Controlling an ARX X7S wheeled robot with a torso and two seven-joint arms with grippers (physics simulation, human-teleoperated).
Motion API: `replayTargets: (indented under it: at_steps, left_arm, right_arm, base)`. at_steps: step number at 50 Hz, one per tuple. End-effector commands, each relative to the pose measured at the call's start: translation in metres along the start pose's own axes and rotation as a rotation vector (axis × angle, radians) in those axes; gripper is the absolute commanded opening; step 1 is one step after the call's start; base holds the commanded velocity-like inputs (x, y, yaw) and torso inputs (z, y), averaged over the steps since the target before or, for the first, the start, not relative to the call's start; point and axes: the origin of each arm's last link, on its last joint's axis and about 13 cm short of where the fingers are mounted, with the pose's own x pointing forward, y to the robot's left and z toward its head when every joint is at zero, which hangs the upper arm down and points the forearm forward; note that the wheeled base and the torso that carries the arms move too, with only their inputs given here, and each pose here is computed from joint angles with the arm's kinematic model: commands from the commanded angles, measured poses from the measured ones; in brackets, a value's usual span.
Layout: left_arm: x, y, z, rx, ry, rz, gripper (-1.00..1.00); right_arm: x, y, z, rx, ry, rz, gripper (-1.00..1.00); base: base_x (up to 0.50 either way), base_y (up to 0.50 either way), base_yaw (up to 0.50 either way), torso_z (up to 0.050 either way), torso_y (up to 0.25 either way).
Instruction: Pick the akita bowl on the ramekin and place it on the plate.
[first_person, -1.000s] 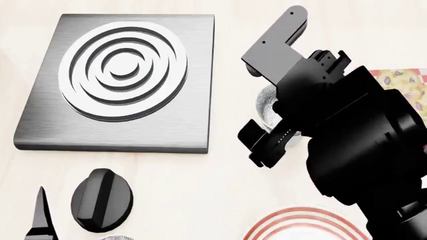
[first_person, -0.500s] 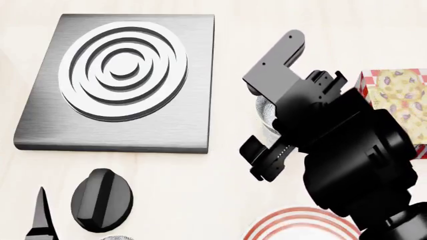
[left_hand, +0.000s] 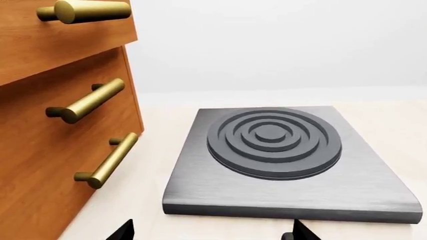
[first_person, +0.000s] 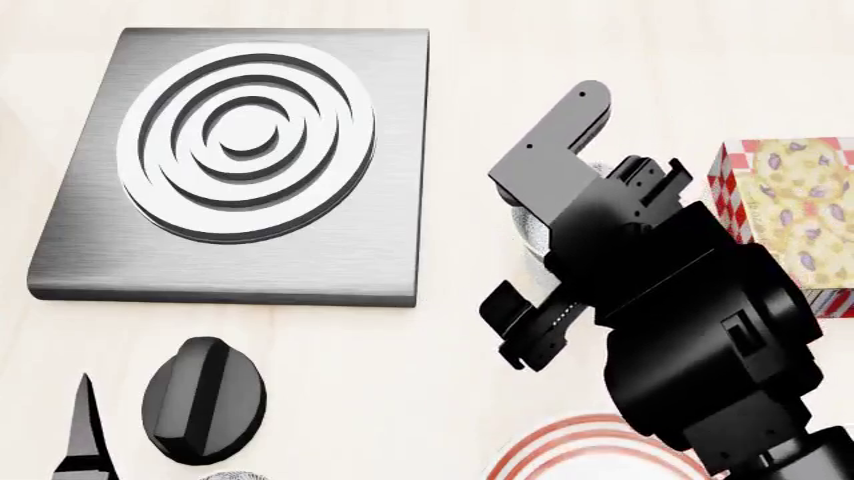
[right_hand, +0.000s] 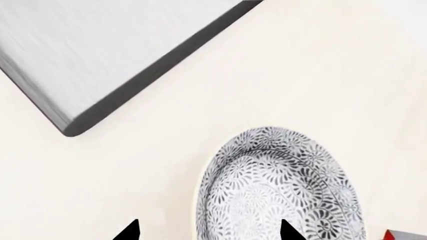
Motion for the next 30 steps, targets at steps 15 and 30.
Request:
replayTargets:
  at_steps: [15,30]
  left_arm:
    - [0.0,0.0004,-0.0009,-0.028,-0.022,-0.023,1.0]
    - [0.0003,-0.0001,-0.0025,-0.024,-0.013,-0.023,1.0]
  right_arm:
    - [0.0061,0.0062,-0.007,0.011,-0.001,0.022,-1.0]
    - [0.0073,0.0079,-0.0089,0.003,0.008,0.022,-1.0]
  base:
    - [0.0,0.0,0.0,0.0,0.0]
    - [0.0,0.0,0.0,0.0,0.0]
